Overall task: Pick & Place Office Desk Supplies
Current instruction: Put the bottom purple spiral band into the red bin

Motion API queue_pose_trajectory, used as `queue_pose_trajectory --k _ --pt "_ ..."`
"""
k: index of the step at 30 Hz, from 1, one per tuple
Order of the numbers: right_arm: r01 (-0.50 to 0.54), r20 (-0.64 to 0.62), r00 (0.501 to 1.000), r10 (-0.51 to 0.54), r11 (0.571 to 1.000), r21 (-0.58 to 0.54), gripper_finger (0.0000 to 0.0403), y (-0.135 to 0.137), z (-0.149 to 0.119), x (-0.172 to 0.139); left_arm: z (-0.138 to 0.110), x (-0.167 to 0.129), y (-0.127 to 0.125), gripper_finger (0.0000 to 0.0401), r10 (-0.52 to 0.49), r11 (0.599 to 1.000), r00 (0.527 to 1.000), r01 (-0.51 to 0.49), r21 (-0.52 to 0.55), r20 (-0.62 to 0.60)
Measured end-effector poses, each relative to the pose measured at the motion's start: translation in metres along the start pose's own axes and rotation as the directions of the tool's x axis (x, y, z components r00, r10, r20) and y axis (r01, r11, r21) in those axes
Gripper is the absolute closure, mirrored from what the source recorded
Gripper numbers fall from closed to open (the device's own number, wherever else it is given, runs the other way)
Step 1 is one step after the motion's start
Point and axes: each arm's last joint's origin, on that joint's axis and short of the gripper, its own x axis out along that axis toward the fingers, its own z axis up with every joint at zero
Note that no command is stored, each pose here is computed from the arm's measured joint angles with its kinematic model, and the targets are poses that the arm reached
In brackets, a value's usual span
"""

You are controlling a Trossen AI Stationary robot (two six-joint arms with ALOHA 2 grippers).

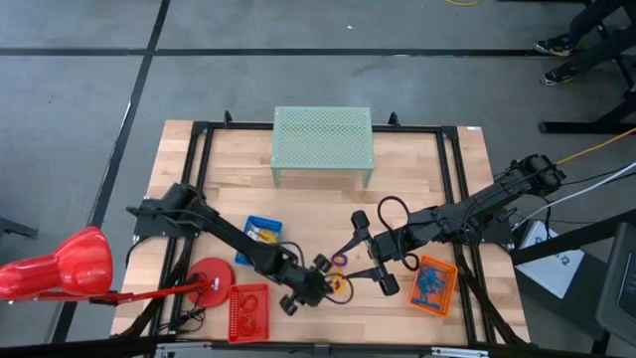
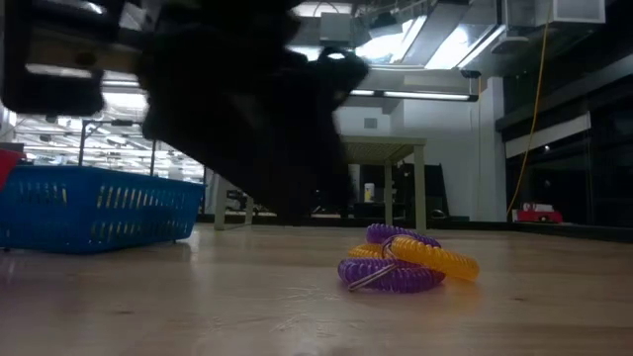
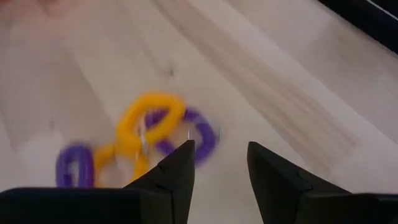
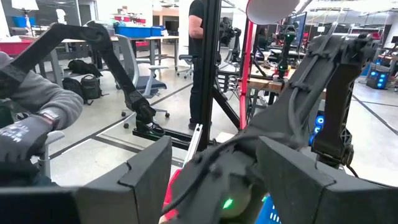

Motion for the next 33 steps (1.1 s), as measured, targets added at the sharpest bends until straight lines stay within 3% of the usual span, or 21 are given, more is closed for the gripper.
queue_pose_trajectory --k 7,19,28,33 --pt "0.003 0.000 1.000 -0.003 1.000 0.000 0.0167 0.000 0.000 0.000 0.010 0.025 0.006 0.0258 -0.024 0.994 0.997 0.031 0.104 -0.071" --pt "0.003 -0.001 1.000 -0.003 1.000 0.001 0.0167 0.000 0.000 0.000 -0.003 0.036 0.027 0.0262 -0.073 0.996 0.991 0.078 0.046 -0.113" --pt "0.003 0.000 1.000 -0.003 1.000 0.003 0.0167 0.000 0.000 0.000 -0.013 0.041 0.033 0.0368 -0.138 0.990 0.979 0.142 0.016 -0.148" --pt "0.002 0.001 1.000 -0.002 1.000 0.004 0.0167 0.000 0.000 0.000 -0.015 0.040 0.032 0.0394 -0.174 0.985 0.972 0.173 -0.019 -0.158"
